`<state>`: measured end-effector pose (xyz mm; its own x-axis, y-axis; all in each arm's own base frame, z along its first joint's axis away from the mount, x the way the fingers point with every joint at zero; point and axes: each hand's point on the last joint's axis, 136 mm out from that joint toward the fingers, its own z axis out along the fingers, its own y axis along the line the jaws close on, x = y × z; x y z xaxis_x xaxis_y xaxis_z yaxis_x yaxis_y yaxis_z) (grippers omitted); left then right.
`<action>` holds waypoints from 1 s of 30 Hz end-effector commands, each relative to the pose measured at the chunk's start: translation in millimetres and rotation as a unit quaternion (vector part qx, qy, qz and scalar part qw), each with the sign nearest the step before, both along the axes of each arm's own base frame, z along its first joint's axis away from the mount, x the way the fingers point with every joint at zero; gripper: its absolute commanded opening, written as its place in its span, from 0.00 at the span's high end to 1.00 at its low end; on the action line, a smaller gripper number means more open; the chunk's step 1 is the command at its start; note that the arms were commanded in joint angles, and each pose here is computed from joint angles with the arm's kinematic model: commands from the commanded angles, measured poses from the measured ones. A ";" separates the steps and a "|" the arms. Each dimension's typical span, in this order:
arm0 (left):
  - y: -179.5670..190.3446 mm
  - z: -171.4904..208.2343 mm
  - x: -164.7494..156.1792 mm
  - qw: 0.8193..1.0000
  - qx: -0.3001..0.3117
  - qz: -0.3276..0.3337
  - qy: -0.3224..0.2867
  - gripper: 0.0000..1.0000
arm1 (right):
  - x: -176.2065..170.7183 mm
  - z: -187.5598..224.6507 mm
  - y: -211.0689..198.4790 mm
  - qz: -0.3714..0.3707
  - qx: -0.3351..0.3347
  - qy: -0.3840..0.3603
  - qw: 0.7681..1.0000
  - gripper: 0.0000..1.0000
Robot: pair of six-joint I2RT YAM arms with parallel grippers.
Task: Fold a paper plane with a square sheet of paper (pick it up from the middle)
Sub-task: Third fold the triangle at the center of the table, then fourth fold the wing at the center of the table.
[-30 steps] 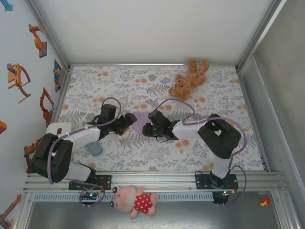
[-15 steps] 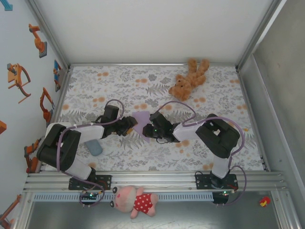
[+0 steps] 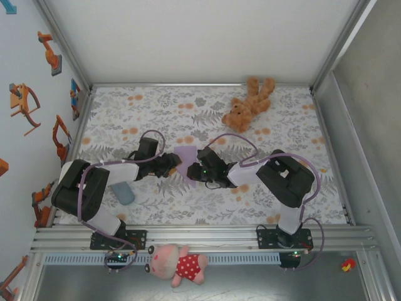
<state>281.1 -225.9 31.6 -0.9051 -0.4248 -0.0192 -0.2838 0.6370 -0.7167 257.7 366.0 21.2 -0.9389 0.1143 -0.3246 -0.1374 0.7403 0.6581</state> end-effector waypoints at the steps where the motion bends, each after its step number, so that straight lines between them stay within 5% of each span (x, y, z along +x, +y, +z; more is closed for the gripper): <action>1: -7.4 4.9 5.4 1.000 -0.007 -0.015 -0.012 0.58 | -6.9 -21.1 -8.4 -0.003 -0.021 0.022 1.000 0.86; 20: -14.5 -0.8 5.5 0.995 -0.022 -0.097 -0.001 0.63 | -9.3 -23.2 -13.4 0.005 -0.028 0.019 0.999 0.86; 30: -6.3 2.2 0.1 0.992 -0.001 -0.129 -0.003 0.91 | -2.8 -1.3 -14.2 0.019 -0.026 -0.016 0.999 0.82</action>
<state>281.5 -231.4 23.6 -0.9735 -0.2288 -0.0009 -0.1593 0.6805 -0.7152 257.3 365.0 22.9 -0.9370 0.0873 -0.3382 -0.1689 0.7343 0.6575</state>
